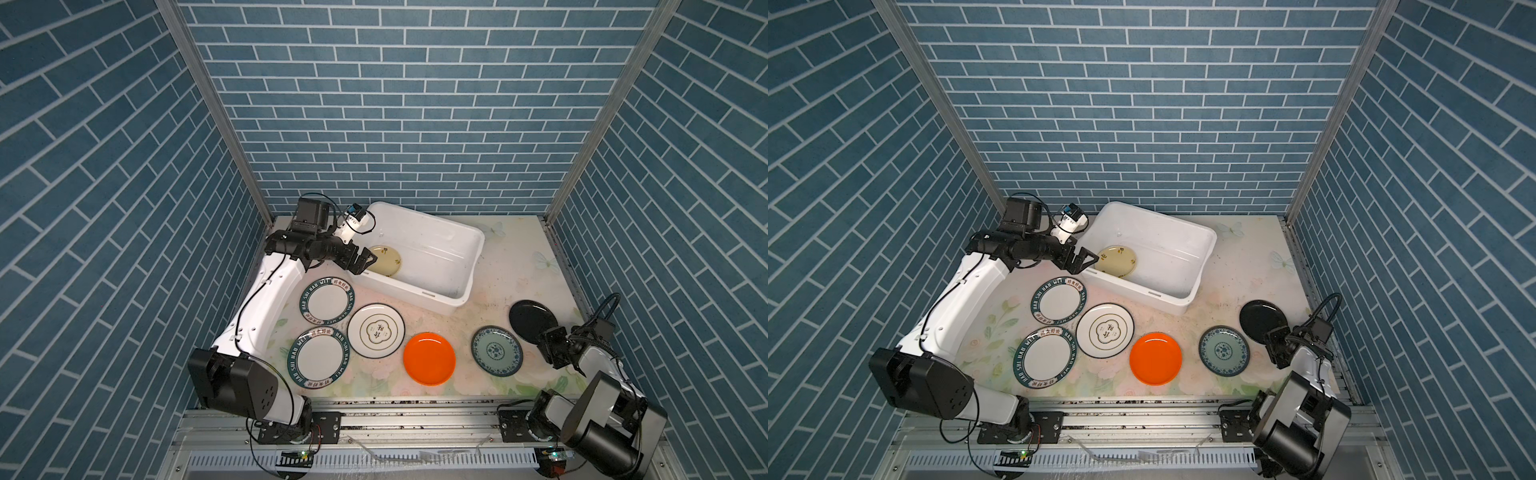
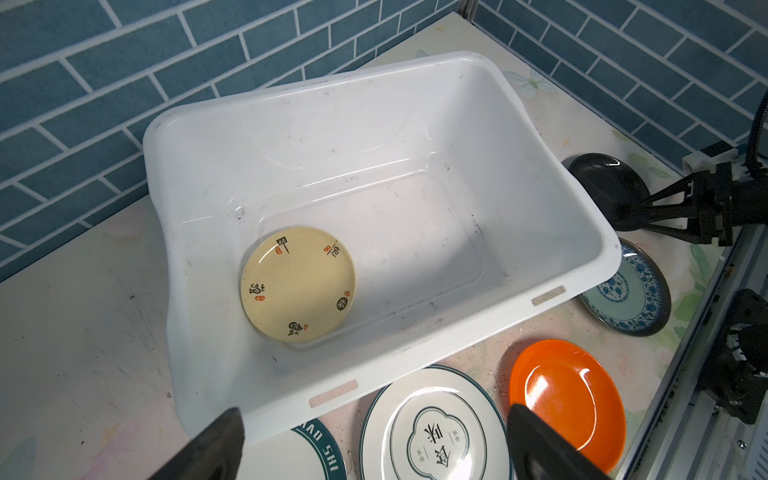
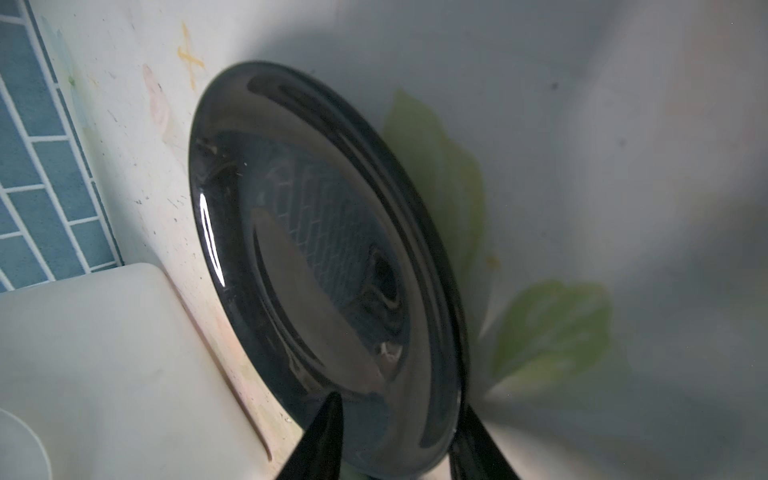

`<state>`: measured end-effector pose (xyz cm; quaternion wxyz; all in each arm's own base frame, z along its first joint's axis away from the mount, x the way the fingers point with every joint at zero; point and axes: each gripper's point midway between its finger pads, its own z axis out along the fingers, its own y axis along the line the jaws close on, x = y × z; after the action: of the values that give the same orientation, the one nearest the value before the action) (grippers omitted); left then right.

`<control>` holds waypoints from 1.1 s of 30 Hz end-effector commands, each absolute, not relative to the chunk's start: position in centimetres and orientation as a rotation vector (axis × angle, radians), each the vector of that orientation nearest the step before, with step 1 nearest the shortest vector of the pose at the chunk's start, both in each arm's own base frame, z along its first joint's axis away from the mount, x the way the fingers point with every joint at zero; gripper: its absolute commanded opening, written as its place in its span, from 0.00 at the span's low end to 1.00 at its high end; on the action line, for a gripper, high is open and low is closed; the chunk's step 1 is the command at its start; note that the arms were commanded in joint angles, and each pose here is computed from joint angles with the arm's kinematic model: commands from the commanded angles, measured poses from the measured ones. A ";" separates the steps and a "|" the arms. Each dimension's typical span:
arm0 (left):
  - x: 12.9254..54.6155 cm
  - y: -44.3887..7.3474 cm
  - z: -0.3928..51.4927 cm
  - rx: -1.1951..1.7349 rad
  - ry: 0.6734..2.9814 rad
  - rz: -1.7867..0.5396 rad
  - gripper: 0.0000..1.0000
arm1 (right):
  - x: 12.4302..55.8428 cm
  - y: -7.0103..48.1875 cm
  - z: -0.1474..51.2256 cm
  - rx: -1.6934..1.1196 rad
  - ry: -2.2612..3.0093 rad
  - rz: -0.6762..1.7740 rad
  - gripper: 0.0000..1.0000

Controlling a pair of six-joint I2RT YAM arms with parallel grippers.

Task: Place the plates into the plastic bin on the countertop
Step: 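Tilt the black plate up on edge with the right gripper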

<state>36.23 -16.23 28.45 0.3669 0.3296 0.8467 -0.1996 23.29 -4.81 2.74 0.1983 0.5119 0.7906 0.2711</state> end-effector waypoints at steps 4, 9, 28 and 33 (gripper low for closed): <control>36.3 -16.9 27.7 0.870 2.179 -0.546 1.00 | 23.2 -4.7 1.4 1.480 2.224 0.782 0.34; 36.3 -16.9 27.8 0.866 2.179 -0.543 1.00 | 23.4 -4.8 1.1 1.473 2.227 0.787 0.24; 36.0 -16.8 28.7 0.860 2.181 -0.535 1.00 | 25.1 -5.7 2.7 1.403 2.147 0.812 0.03; 35.9 -16.6 29.0 0.861 2.175 -0.518 1.00 | 26.2 -5.7 4.0 1.350 2.099 0.868 0.00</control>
<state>36.23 -16.50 27.91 0.3569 0.3309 0.8495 -0.2038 25.42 -5.59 2.84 0.2241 0.5047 0.7773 0.3014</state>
